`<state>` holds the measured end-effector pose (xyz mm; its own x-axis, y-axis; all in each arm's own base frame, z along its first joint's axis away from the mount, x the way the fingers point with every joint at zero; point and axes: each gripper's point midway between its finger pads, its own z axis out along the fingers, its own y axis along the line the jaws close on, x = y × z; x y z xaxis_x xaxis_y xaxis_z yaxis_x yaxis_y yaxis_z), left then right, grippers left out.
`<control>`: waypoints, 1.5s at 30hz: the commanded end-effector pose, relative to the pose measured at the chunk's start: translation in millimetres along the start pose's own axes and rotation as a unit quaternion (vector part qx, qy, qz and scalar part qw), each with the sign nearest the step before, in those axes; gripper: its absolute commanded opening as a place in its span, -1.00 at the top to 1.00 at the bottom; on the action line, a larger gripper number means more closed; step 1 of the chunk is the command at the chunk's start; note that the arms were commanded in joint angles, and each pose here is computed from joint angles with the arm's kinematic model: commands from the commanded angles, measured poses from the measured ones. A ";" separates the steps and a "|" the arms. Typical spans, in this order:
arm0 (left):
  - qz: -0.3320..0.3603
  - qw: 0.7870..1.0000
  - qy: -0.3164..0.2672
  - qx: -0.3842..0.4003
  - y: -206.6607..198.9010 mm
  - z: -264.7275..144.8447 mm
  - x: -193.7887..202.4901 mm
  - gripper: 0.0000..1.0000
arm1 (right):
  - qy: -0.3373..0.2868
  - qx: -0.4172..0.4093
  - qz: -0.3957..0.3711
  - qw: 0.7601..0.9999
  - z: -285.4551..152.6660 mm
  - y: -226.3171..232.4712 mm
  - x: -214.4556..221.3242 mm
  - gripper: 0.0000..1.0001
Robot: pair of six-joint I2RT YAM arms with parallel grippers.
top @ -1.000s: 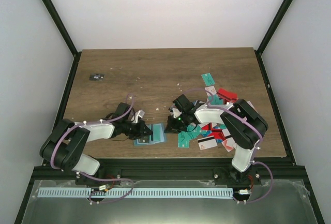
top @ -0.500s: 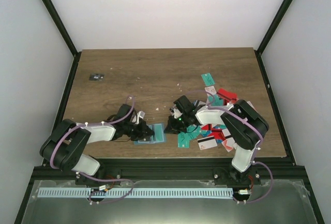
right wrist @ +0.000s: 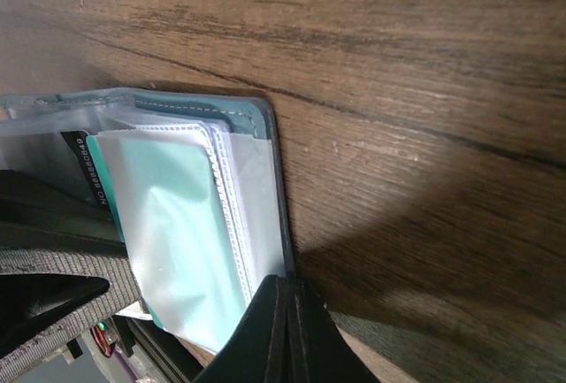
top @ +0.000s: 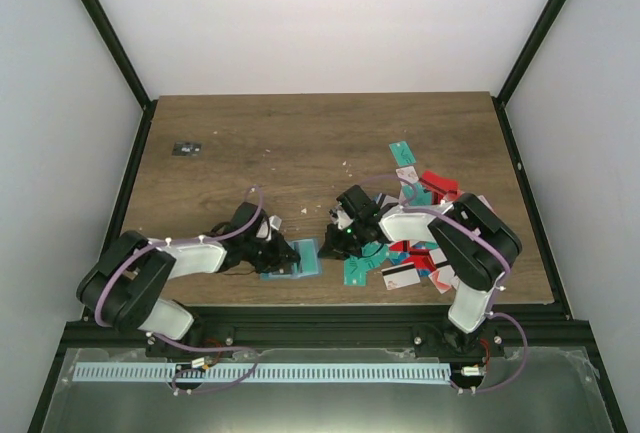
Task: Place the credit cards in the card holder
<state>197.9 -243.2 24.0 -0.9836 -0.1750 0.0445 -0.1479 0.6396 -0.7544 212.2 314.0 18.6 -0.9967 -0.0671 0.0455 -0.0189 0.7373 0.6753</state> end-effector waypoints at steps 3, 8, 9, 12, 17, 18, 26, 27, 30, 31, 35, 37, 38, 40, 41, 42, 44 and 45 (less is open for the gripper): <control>0.010 0.998 0.001 -0.056 10.2 -5.2 3.1 0.65 | 0.021 0.053 0.018 0.998 -0.5 -26.2 19.2 0.98; 0.019 0.997 0.003 -0.076 13.1 -11.1 4.9 0.42 | 0.007 0.054 0.004 0.999 -9.3 -19.7 11.7 0.96; 0.021 0.997 0.002 -0.078 12.3 -12.5 4.8 0.37 | 0.005 0.054 0.001 0.999 -11.5 -18.3 10.4 0.95; 0.026 0.996 0.000 -0.085 11.6 -17.5 5.9 0.25 | -0.003 0.058 -0.005 0.998 -17.9 -16.0 6.6 0.91; 0.033 0.995 -0.004 -0.095 11.0 -26.9 8.8 0.10 | -0.019 0.057 -0.018 0.998 -31.3 -10.4 1.0 0.83; 0.035 0.995 -0.005 -0.097 11.0 -28.7 9.5 0.06 | -0.023 0.058 -0.021 0.998 -34.0 -9.6 -0.3 0.81; 0.048 0.992 -0.023 -0.110 4.7 -49.9 12.0 -0.10 | -0.048 0.051 -0.038 0.997 -56.6 2.1 -6.6 0.70; 0.051 0.992 -0.027 -0.114 3.4 -53.3 11.6 -0.09 | -0.051 0.048 -0.042 0.997 -59.4 4.7 -6.7 0.68; 0.060 0.990 -0.035 -0.126 1.5 -63.1 11.6 -0.08 | -0.059 0.038 -0.054 0.996 -67.5 12.1 -6.2 0.64; 0.063 0.989 -0.037 -0.130 0.8 -66.2 11.6 -0.07 | -0.062 0.034 -0.058 0.996 -70.2 15.0 -5.7 0.63; 0.074 0.987 -0.046 -0.139 -2.9 -76.1 11.3 0.00 | -0.069 0.001 -0.078 0.995 -78.5 29.5 -1.6 0.55; 0.076 0.986 -0.048 -0.140 -4.0 -78.7 11.2 0.07 | -0.071 -0.019 -0.086 0.994 -81.4 36.6 0.9 0.50; 0.077 0.986 -0.049 -0.141 -4.4 -79.0 11.3 0.12 | -0.070 -0.030 -0.089 0.993 -81.8 39.9 2.7 0.48; 0.077 0.986 -0.049 -0.142 -3.2 -78.1 10.9 0.24 | -0.066 -0.051 -0.093 0.992 -81.3 45.3 5.2 0.42; 0.077 0.986 -0.047 -0.142 -2.7 -76.9 10.8 0.33 | -0.063 -0.061 -0.092 0.992 -80.2 47.5 6.6 0.40; 0.077 0.986 -0.046 -0.141 -2.9 -75.6 10.2 0.41 | -0.058 -0.071 -0.092 0.992 -78.4 49.3 8.1 0.38; 0.078 0.987 -0.040 -0.138 -3.8 -71.7 9.8 0.53 | -0.047 -0.090 -0.090 0.991 -74.3 52.2 10.5 0.34; 0.080 0.987 -0.039 -0.137 -4.5 -69.9 9.1 0.58 | -0.042 -0.101 -0.090 0.990 -72.8 54.7 11.7 0.33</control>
<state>179.5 -191.1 73.8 -0.9854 -0.1241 -0.1167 -0.0411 0.8379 -0.5443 209.4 292.3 101.4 -0.9827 -0.0998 -0.1557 -0.1826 0.6577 0.7308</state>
